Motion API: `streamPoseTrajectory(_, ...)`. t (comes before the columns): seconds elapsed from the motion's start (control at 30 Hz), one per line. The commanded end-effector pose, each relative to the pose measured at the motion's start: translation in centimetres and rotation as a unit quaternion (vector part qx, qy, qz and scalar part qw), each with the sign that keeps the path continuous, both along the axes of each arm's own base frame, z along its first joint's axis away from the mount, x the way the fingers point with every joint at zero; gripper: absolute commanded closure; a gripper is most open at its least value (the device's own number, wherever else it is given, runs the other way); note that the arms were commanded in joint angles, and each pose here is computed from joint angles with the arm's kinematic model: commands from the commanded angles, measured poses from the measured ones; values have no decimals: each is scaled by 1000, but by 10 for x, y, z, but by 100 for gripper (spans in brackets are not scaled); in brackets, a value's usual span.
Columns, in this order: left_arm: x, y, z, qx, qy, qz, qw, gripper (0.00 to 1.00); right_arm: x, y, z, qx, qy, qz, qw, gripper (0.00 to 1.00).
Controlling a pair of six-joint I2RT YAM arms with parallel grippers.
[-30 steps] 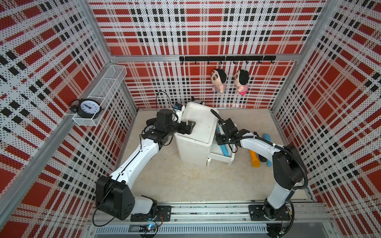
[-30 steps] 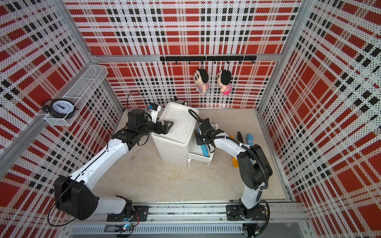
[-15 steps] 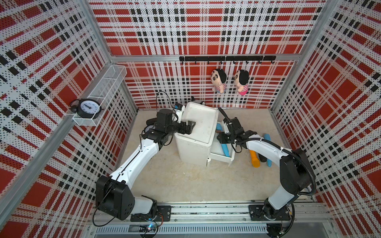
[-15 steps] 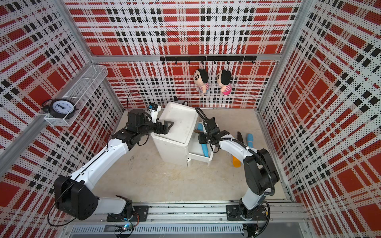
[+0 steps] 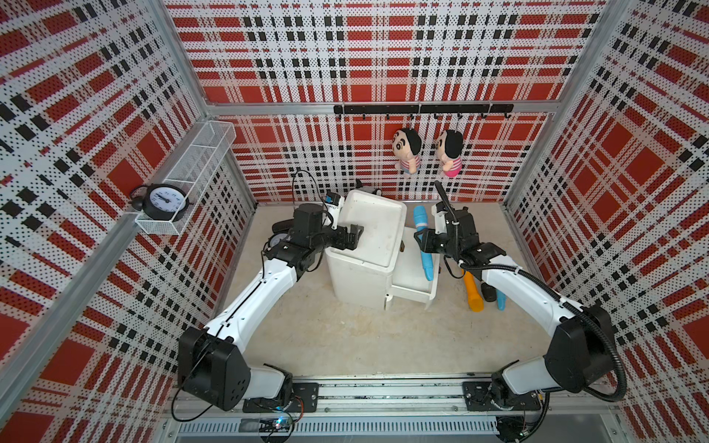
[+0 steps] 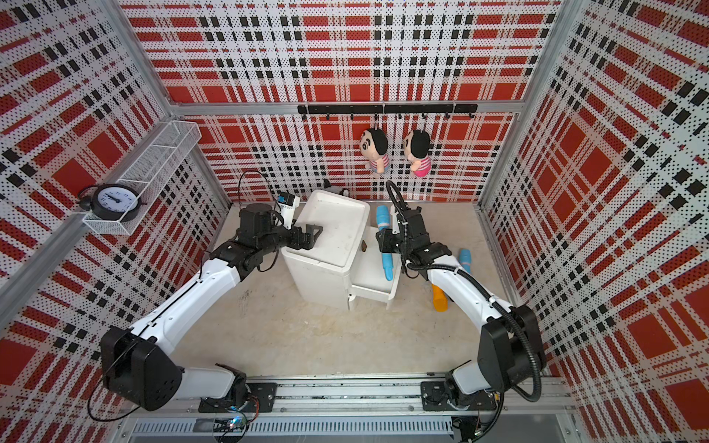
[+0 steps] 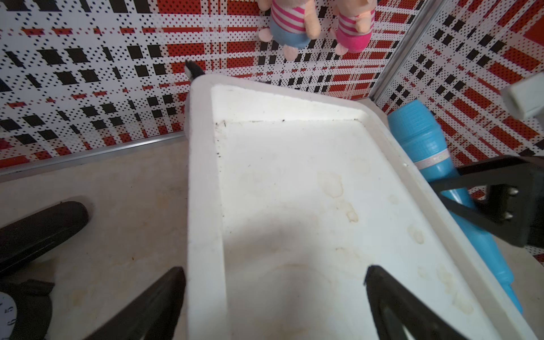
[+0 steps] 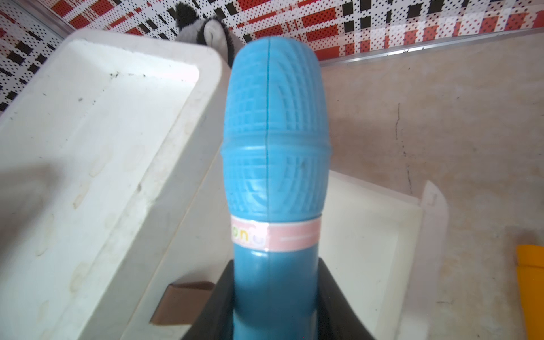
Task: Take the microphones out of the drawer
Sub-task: Pick up the microphone from the drawer, then place the microphone at the center of the board.
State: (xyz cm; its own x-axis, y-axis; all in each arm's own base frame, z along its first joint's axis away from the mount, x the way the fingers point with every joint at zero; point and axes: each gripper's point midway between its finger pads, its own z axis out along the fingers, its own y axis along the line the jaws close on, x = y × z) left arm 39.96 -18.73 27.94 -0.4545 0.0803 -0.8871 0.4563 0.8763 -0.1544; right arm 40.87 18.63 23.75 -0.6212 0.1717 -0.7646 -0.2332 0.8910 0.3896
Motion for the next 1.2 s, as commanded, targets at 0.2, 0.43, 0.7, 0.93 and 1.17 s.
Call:
streamPoseTrajectory(0.2,-2,-13,-8,42,6,22,999,2,-7,-73,44,-32,-36,-30,998,100)
streamPoseTrajectory(0.43,1,-19,-2,30,3,14,999,2,-19,-107,-3,-54,3,-65,996,100)
streamPoseTrajectory(0.7,2,-13,-6,10,1,12,1000,2,-33,-101,-67,-46,43,-48,997,100)
streamPoseTrajectory(0.93,4,-5,-13,6,5,23,1000,2,-33,-101,-111,-57,78,-46,994,100)
streamPoseTrajectory(1.17,4,-3,-10,3,0,20,1000,2,-33,-104,-153,-78,125,-58,987,100)
